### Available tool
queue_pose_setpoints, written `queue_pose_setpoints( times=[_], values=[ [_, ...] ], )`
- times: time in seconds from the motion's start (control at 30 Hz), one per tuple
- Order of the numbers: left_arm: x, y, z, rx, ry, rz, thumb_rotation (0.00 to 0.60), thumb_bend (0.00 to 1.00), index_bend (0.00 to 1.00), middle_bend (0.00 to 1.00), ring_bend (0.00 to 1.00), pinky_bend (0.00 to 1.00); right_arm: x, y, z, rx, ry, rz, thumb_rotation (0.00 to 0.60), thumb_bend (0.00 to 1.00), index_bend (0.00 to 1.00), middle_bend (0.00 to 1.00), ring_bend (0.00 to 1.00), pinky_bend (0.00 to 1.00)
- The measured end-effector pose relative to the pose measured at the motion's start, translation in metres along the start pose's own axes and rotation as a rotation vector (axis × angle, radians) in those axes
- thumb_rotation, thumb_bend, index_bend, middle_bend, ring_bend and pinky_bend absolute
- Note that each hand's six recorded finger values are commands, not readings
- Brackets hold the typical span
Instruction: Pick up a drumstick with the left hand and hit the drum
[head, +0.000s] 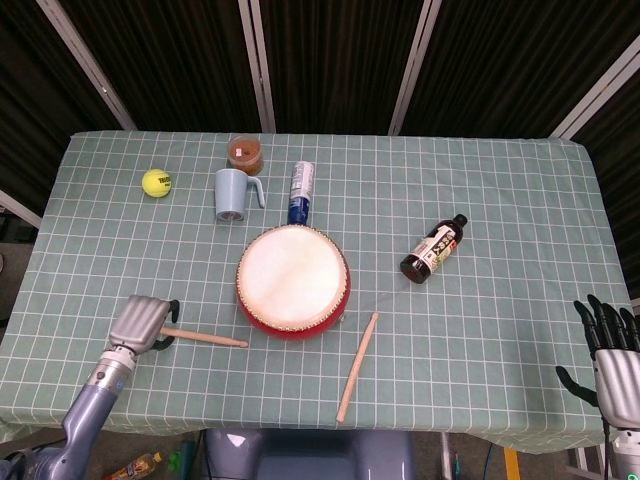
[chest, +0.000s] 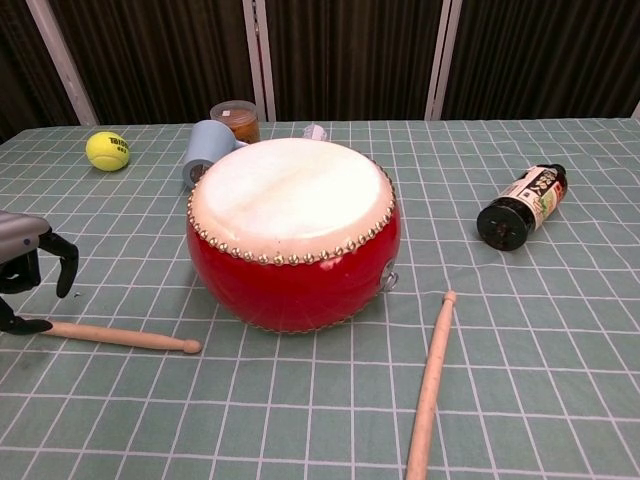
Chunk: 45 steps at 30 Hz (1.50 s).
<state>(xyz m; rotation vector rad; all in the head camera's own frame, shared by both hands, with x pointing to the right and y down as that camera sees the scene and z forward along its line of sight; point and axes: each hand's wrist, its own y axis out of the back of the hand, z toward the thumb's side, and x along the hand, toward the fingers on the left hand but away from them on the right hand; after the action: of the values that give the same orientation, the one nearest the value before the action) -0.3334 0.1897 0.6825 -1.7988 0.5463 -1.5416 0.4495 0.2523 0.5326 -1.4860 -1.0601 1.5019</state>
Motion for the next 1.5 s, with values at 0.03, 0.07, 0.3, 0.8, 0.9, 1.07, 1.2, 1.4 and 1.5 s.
queue_pose_setpoints(
  times=[0.03,0.07,0.3,0.8,0.9,1.07,1.2,1.4,1.5],
  values=[
    [0.001,-0.002,0.001,0.001,0.0,-0.005,0.6,0.19,0.51,1.0,1.0,1.0,0.0,0.0,0.0,-0.001,0.0,0.0,0.6,0.25,0.0,0.0,0.0,0.04],
    [0.003,-0.004,0.003,0.003,0.0,-0.012,0.6,0.19,0.51,1.0,1.0,1.0,0.0,0.0,0.0,-0.001,0.0,0.0,0.6,0.25,0.0,0.0,0.0,0.04],
    [0.009,-0.019,0.008,0.021,0.007,-0.051,0.6,0.21,0.51,1.0,1.0,0.99,-0.001,0.0,-0.001,-0.01,-0.002,0.0,0.6,0.25,0.0,0.0,0.0,0.04],
    [0.013,-0.032,0.015,0.034,0.008,-0.093,0.6,0.41,0.54,1.0,1.0,0.99,-0.001,0.0,0.001,-0.014,0.005,-0.004,0.6,0.25,0.0,0.0,0.0,0.04],
    [0.013,-0.033,0.014,0.039,0.009,-0.101,0.6,0.46,0.59,1.0,1.0,1.0,-0.001,0.0,0.001,-0.015,0.005,-0.004,0.6,0.25,0.0,0.0,0.0,0.04],
    [0.011,-0.027,0.017,0.03,-0.001,-0.085,0.6,0.49,0.64,1.0,1.0,1.0,-0.001,0.001,0.0,-0.019,0.002,-0.005,0.6,0.25,0.0,0.0,0.0,0.04],
    [0.008,-0.01,0.023,-0.003,-0.018,-0.041,0.6,0.5,0.68,1.0,1.0,1.0,-0.001,0.001,0.0,-0.018,0.003,-0.004,0.6,0.25,0.0,0.0,0.0,0.04],
    [-0.002,0.031,0.03,-0.07,-0.046,0.057,0.6,0.53,0.71,1.0,1.0,1.0,0.0,0.0,0.001,-0.017,0.004,-0.003,0.6,0.25,0.0,0.0,0.0,0.04],
    [-0.008,0.056,0.032,-0.108,-0.053,0.108,0.6,0.54,0.72,1.0,1.0,1.0,0.0,0.0,0.001,-0.017,0.005,-0.003,0.6,0.25,0.0,0.0,0.0,0.04]
  ],
)
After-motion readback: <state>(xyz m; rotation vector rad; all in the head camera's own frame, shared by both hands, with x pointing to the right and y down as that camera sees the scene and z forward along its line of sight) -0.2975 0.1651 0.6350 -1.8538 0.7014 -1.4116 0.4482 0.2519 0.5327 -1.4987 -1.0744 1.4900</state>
